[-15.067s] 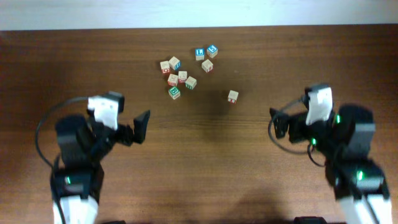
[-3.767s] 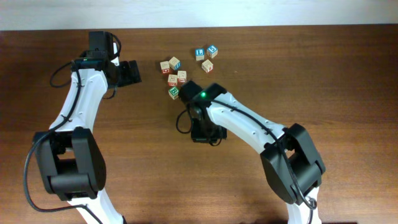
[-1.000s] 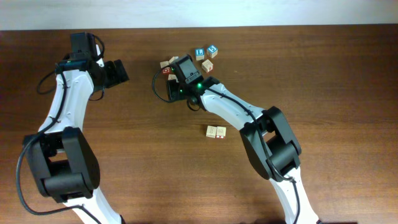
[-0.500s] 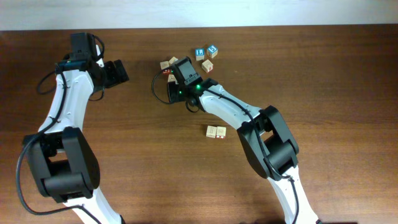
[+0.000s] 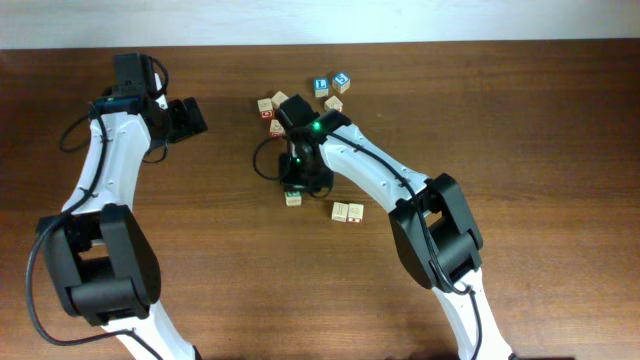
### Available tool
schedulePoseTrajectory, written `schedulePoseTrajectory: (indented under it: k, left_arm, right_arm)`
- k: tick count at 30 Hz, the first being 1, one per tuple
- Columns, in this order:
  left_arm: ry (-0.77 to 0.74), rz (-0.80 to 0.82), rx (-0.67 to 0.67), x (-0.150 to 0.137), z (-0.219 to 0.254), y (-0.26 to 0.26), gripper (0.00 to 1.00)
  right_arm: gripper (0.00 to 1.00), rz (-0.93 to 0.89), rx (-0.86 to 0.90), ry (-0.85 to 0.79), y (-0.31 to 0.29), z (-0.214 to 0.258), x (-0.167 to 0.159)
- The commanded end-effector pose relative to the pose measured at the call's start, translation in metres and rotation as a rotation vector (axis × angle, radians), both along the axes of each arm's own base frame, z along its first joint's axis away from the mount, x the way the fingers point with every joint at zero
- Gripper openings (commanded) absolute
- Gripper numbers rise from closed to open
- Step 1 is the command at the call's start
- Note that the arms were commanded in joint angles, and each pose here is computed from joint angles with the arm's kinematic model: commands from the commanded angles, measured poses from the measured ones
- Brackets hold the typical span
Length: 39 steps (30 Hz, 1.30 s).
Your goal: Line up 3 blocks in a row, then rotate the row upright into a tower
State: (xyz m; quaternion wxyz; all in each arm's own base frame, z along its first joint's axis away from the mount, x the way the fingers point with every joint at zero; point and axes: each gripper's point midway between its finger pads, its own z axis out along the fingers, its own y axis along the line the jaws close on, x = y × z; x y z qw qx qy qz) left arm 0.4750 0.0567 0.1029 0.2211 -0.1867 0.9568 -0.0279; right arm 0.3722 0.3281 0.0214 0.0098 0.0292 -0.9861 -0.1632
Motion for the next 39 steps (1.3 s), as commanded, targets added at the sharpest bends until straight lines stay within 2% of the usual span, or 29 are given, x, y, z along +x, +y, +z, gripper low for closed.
schedulePoseTrajectory:
  k: [1, 3, 7, 11, 16, 20, 21, 22, 25, 27, 28, 30, 32, 35, 39]
  left_arm:
    - [-0.015, 0.006, -0.015, 0.005, 0.005, -0.002, 0.99]
    - [-0.016, 0.003, -0.020, 0.005, 0.005, -0.003, 0.99]
    - [-0.018, -0.004, -0.031, 0.006, 0.005, -0.005, 0.99]
    - [-0.019, -0.006, -0.036, 0.006, 0.005, -0.007, 0.99]
    - [-0.039, -0.053, -0.050, 0.009, 0.025, -0.017, 1.00]
    - [-0.078, -0.099, -0.030, 0.004, 0.076, -0.028, 0.98]
    - [-0.101, -0.132, -0.015, 0.001, 0.093, -0.033, 0.97]
    - [-0.121, -0.149, -0.007, 0.000, 0.105, -0.036, 0.96]
    - [-0.180, -0.162, 0.002, -0.011, 0.138, -0.042, 0.93]
    - [-0.207, -0.165, 0.006, -0.021, 0.156, -0.044, 0.80]
    - [-0.216, -0.169, 0.007, -0.028, 0.164, -0.046, 0.77]
    - [-0.216, -0.179, 0.005, -0.034, 0.169, -0.051, 0.77]
    - [-0.191, -0.192, -0.003, -0.040, 0.166, -0.059, 0.79]
    - [-0.127, -0.212, -0.042, -0.047, 0.150, -0.086, 0.74]
    - [-0.043, -0.288, -0.058, -0.059, 0.132, -0.128, 0.62]
  right_arm:
    - [0.29, -0.011, -0.113, 0.120, -0.020, -0.024, -0.030]
    - [0.38, -0.012, -0.142, 0.145, -0.027, -0.024, -0.036]
    - [0.43, -0.015, -0.166, 0.140, -0.031, -0.016, -0.033]
    - [0.45, -0.017, -0.210, 0.083, -0.035, 0.017, -0.019]
    - [0.47, -0.008, -0.208, -0.052, -0.035, 0.098, 0.002]
    - [0.50, -0.003, -0.143, -0.213, -0.039, 0.184, 0.008]
    - [0.55, 0.076, -0.052, -0.295, -0.030, 0.215, 0.007]
    - [0.55, 0.081, 0.009, -0.333, -0.026, 0.236, 0.004]
    - [0.54, 0.074, 0.104, -0.456, -0.034, 0.297, -0.010]
    - [0.50, 0.112, 0.170, -0.571, -0.049, 0.351, -0.034]
    - [0.50, 0.130, 0.193, -0.617, -0.056, 0.370, -0.045]
    - [0.50, 0.178, 0.236, -0.743, -0.078, 0.417, -0.079]
    - [0.50, 0.148, 0.232, -0.827, -0.108, 0.446, -0.106]
    - [0.50, -0.044, 0.095, -0.847, -0.173, 0.447, -0.134]
    - [0.49, -0.278, -0.093, -0.691, -0.224, 0.384, -0.154]
